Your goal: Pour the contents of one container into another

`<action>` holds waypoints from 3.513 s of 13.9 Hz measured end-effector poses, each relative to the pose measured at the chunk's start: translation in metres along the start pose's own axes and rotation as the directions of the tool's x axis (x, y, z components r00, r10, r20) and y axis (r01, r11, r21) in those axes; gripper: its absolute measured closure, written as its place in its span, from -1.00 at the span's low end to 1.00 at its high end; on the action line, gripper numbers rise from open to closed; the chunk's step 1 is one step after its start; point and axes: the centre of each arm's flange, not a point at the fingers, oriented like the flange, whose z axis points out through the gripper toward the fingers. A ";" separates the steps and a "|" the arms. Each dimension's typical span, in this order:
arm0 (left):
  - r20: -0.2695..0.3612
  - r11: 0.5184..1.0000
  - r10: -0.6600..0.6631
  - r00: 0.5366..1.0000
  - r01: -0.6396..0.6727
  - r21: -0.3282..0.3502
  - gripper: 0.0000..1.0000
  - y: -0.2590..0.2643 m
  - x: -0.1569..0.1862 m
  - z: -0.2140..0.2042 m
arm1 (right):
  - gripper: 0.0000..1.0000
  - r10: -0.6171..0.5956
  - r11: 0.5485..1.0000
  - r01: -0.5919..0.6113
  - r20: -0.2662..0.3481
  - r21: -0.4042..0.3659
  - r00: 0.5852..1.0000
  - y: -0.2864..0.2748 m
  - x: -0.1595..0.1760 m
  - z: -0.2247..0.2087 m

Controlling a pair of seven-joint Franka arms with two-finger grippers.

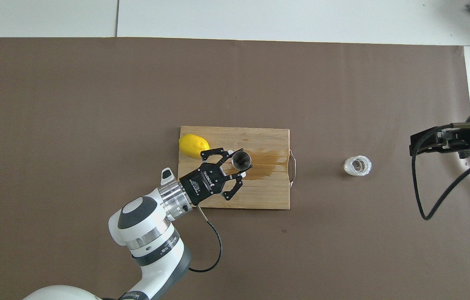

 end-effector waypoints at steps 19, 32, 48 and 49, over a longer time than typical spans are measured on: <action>-0.036 1.000 -0.017 0.999 0.017 0.021 0.12 -0.015 0.023 0.006 | -1.00 0.000 1.000 0.000 0.000 0.000 1.000 0.000 0.000 0.000; -0.083 1.000 -0.008 0.997 0.007 -0.008 -1.00 -0.006 0.025 -0.001 | -1.00 0.000 1.000 0.000 0.000 0.000 1.000 0.000 0.000 0.000; -0.319 0.963 0.147 0.936 -0.062 0.261 -1.00 0.071 -0.021 -0.055 | -1.00 0.000 1.000 0.000 0.000 0.000 1.000 0.000 0.000 0.000; -0.337 0.957 0.169 0.926 -0.073 0.281 -1.00 0.077 -0.024 -0.059 | -1.00 0.000 1.000 0.000 0.000 0.000 1.000 0.000 0.000 0.000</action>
